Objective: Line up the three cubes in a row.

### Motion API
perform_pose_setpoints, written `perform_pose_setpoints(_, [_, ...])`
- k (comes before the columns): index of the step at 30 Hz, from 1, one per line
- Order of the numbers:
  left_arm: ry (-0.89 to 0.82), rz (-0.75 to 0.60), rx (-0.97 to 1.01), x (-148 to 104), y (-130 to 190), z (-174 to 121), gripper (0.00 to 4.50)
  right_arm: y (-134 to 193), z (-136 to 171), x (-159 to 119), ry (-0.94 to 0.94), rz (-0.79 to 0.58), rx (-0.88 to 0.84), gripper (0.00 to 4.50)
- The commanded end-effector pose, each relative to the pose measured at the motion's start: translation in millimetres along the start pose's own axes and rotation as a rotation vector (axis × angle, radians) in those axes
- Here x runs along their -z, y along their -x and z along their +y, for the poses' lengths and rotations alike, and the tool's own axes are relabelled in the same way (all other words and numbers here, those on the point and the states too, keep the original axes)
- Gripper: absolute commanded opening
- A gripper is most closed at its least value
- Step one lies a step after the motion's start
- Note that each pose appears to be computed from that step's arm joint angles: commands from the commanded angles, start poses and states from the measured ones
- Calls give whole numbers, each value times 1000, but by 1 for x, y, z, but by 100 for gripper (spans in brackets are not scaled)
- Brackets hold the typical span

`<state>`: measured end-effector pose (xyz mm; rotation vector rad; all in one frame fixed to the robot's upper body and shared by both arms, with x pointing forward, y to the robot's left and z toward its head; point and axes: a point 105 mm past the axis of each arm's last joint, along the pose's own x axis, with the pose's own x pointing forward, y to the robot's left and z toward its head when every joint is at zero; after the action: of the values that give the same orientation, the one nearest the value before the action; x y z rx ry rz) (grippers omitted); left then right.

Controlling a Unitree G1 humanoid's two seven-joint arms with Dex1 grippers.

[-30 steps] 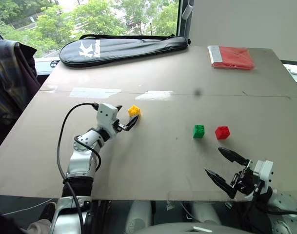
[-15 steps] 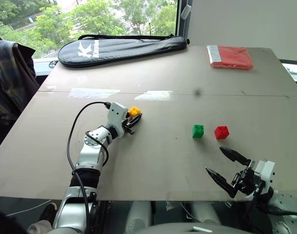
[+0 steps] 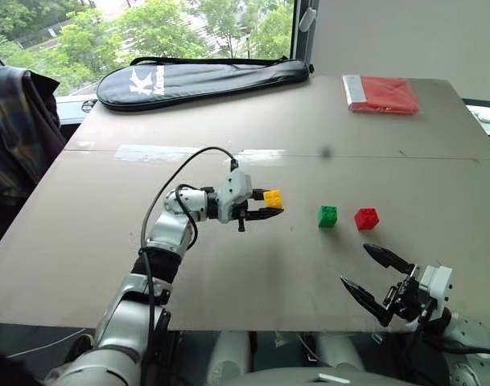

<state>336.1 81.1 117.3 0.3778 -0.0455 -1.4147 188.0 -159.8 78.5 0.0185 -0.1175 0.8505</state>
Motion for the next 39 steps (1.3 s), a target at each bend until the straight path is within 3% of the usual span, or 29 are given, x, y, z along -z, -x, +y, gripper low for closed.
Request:
perform_pose_setpoints(1, [-36, 26, 111, 7, -10, -3, 131, 3, -1, -7, 46, -22, 21, 450])
perform_pose_setpoints(7, [-49, 100, 186, 21, -27, 0, 131, 4, 3, -6, 52, -31, 49, 450])
perform_pose_setpoints(22, [21, 129, 177, 33, -40, 0, 131, 0, 4, -11, 69, -40, 74, 450])
perform_pose_setpoints(23, [30, 126, 180, 33, -40, 0, 233, 0, 4, -11, 70, -39, 72, 450])
perform_pose_setpoints(24, [40, 124, 187, 34, -39, -1, 262, 0, 4, -11, 71, -39, 70, 450])
perform_pose_setpoints(28, [35, 144, 163, 37, -37, 1, 448, -2, 4, -12, 68, -39, 57, 450])
perform_pose_setpoints(34, [27, 147, 131, 35, -25, 8, 448, -1, 2, -12, 68, -33, 47, 450])
perform_pose_setpoints(39, [34, 27, 140, 15, 7, 3, 448, -1, 2, -11, 66, -25, 38, 450])
